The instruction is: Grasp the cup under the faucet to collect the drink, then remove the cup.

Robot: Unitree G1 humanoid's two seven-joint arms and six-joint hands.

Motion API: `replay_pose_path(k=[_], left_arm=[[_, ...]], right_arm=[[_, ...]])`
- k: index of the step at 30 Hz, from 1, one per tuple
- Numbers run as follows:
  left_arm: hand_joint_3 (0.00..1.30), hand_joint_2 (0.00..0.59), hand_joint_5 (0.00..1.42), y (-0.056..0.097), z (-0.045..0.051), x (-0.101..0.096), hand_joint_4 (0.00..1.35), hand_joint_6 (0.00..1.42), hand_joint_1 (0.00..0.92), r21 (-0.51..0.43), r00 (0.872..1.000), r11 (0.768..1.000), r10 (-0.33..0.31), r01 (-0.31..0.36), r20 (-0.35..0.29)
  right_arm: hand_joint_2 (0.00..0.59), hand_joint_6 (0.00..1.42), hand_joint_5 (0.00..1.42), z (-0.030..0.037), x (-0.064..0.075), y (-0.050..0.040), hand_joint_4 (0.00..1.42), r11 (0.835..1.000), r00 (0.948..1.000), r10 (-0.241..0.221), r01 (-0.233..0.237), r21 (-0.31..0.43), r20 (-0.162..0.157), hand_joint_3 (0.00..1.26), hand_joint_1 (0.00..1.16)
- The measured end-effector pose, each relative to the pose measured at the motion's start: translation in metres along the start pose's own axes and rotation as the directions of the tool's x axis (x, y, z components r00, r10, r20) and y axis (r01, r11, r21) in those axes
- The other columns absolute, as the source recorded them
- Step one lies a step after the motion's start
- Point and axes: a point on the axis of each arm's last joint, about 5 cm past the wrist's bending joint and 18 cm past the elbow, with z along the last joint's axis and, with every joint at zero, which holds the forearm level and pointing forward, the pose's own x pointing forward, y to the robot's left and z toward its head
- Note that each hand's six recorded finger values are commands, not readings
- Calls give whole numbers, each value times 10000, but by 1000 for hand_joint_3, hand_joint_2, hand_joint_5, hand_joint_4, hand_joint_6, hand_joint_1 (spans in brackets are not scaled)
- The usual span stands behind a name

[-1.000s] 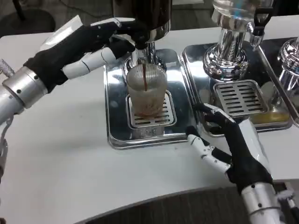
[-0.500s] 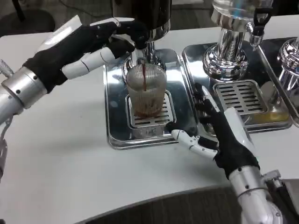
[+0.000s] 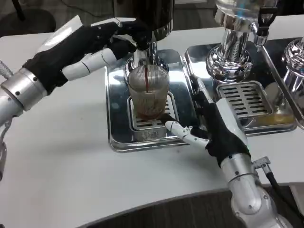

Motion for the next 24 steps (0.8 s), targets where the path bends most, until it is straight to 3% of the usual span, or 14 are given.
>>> replay_pose_path(k=[7, 17, 24], left_arm=[[246, 79, 333, 5, 5, 3, 246, 348, 8, -4, 10000, 10000, -3, 3, -14], [246, 82, 332, 15, 14, 2, 246, 348, 8, 36, 10000, 10000, -47, 47, 7], [246, 85, 332, 17, 20, 1, 246, 348, 9, 48, 10000, 10000, -74, 73, 17]], right_arm=[[197, 180, 73, 64, 107, 81, 2, 9995, 9994, 289, -291, 124, 183, 0, 576], [197, 174, 64, 135, 235, 131, 0, 9992, 9987, 303, -314, 260, 404, 0, 576], [197, 166, 60, 120, 281, 159, 0, 9996, 9996, 220, -224, 180, 191, 0, 576]])
